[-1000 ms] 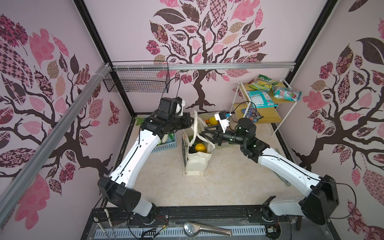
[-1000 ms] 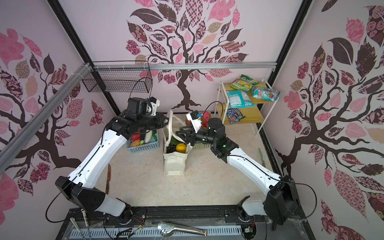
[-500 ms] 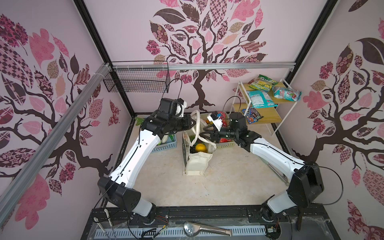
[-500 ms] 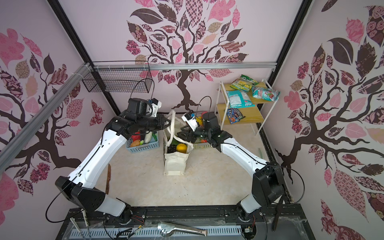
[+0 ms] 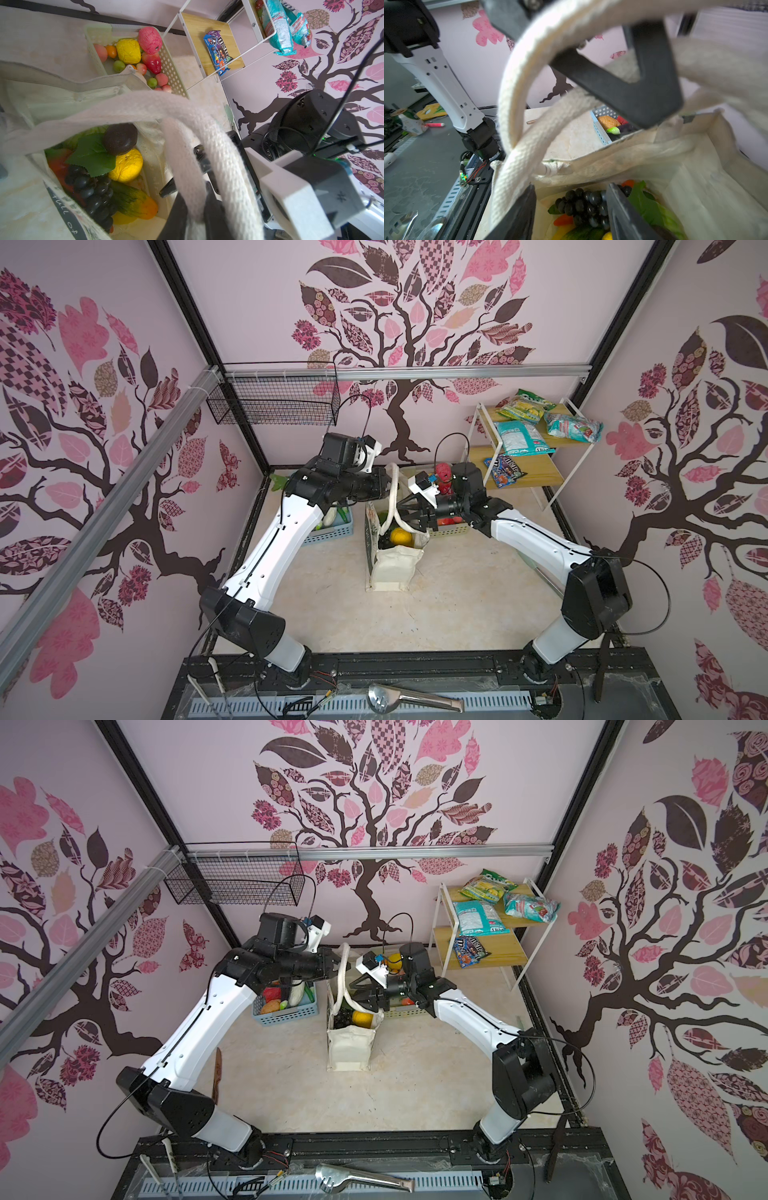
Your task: Place the food into the grocery bag and tie it
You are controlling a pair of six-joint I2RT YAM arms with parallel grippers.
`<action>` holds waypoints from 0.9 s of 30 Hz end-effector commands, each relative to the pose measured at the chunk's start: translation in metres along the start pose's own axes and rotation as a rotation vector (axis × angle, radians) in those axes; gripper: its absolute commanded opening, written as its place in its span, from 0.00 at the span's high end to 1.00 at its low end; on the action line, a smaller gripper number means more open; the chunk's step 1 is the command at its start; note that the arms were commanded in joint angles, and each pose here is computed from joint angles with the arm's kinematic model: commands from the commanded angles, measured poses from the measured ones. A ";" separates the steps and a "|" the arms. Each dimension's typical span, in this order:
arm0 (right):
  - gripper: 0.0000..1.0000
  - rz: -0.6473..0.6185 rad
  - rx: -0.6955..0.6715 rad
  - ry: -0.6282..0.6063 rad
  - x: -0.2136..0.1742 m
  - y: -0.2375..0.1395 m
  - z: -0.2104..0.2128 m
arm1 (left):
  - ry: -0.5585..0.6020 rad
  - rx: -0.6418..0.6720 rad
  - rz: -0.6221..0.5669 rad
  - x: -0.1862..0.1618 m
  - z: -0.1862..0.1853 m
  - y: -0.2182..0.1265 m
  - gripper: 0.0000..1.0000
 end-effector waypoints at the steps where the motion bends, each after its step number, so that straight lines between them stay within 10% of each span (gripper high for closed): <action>1: 0.40 -0.053 0.173 -0.043 0.006 0.003 0.017 | 0.042 -0.050 -0.041 0.016 -0.011 -0.005 0.86; 27: 0.24 -0.190 0.231 -0.032 0.030 0.047 0.024 | 0.004 0.002 -0.036 0.015 -0.004 -0.001 0.87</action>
Point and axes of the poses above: each gripper's point midway between its finger pads, its own y axis out along the fingers, its own z axis along the line the jaws close on, x = y × z, the point moved 6 cm from there along -y, back along the fingers, and after that the axes turned 10 degrees about y, right-handed, at the moved point
